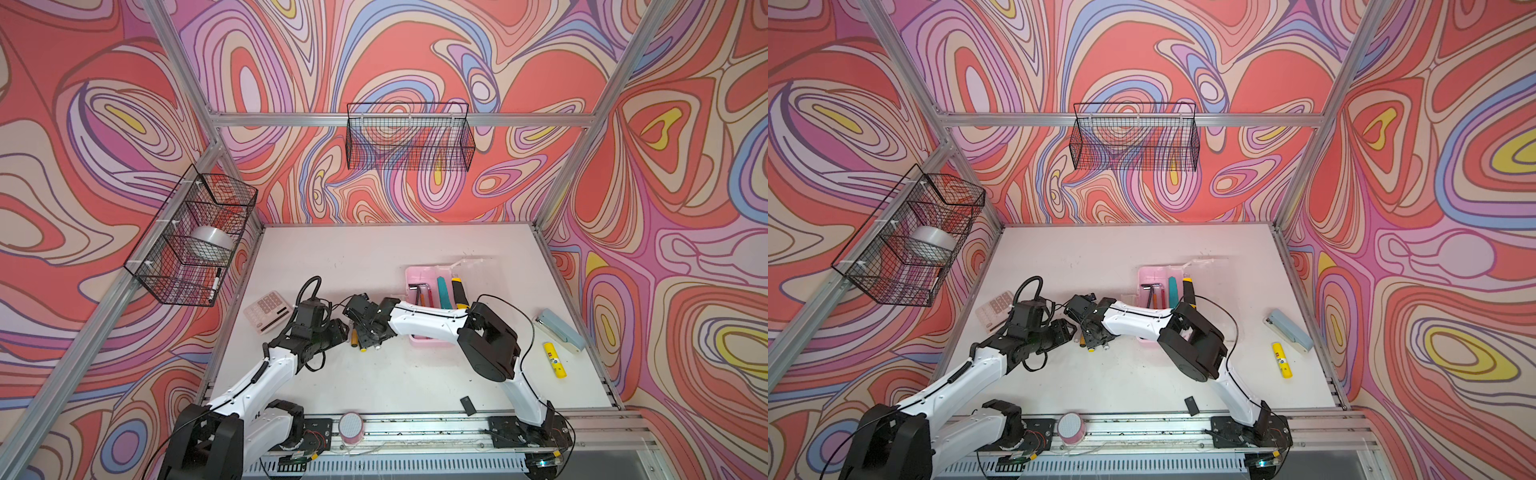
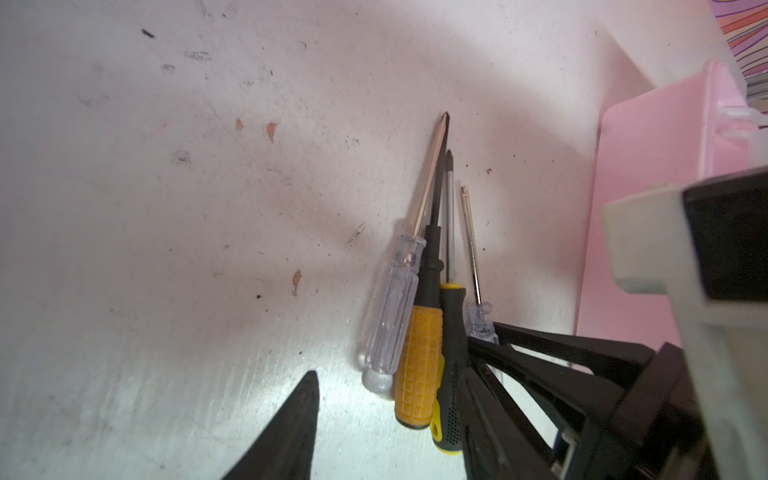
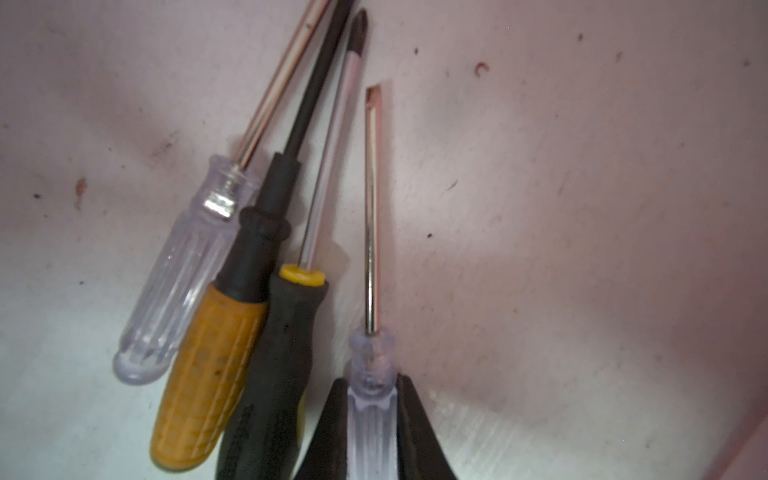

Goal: Pack the tool kit
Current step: 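Move the right gripper to the small clear screwdriver and close on it, then lift the small clear screwdriver and place it into the pink box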

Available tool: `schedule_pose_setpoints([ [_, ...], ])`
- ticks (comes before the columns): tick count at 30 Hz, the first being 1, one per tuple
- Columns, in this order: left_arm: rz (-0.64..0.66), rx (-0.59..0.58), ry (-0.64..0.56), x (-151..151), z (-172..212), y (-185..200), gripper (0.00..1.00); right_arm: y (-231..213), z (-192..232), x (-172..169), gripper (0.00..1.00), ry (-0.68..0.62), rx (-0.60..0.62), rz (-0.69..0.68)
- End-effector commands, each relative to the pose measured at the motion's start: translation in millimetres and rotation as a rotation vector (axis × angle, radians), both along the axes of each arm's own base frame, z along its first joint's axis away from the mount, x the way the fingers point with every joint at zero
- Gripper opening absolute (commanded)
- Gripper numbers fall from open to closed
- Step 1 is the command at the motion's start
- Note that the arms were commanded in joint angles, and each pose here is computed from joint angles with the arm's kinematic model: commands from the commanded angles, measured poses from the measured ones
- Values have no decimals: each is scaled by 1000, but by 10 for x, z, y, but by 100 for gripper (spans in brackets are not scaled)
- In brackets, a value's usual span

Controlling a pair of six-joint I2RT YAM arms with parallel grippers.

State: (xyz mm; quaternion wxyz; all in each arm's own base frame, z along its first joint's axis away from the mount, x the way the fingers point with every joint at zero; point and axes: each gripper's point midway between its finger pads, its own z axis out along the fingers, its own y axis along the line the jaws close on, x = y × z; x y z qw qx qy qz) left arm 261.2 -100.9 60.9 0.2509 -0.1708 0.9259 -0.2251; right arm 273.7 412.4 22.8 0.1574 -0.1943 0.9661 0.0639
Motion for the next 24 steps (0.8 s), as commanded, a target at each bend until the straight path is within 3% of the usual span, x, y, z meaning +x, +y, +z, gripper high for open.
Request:
schedule_pose_setpoints([
  [1, -4, -10, -28, 77, 85, -37, 54, -30, 81, 39, 0, -23, -16, -2],
  [8, -3, -8, -31, 93, 98, -36, 54, -145, 530, 41, 0, -82, -1, 3],
  [13, -1, 2, -41, 96, 134, -19, 54, -434, 1090, 76, 0, -180, -12, -19],
  [19, -3, 1, -50, 105, 163, -22, 54, -1484, 1728, 433, 0, -319, -103, -200],
  [24, 1, 6, -58, 120, 179, -11, 54, -2482, 1847, 567, 0, -332, -174, -365],
])
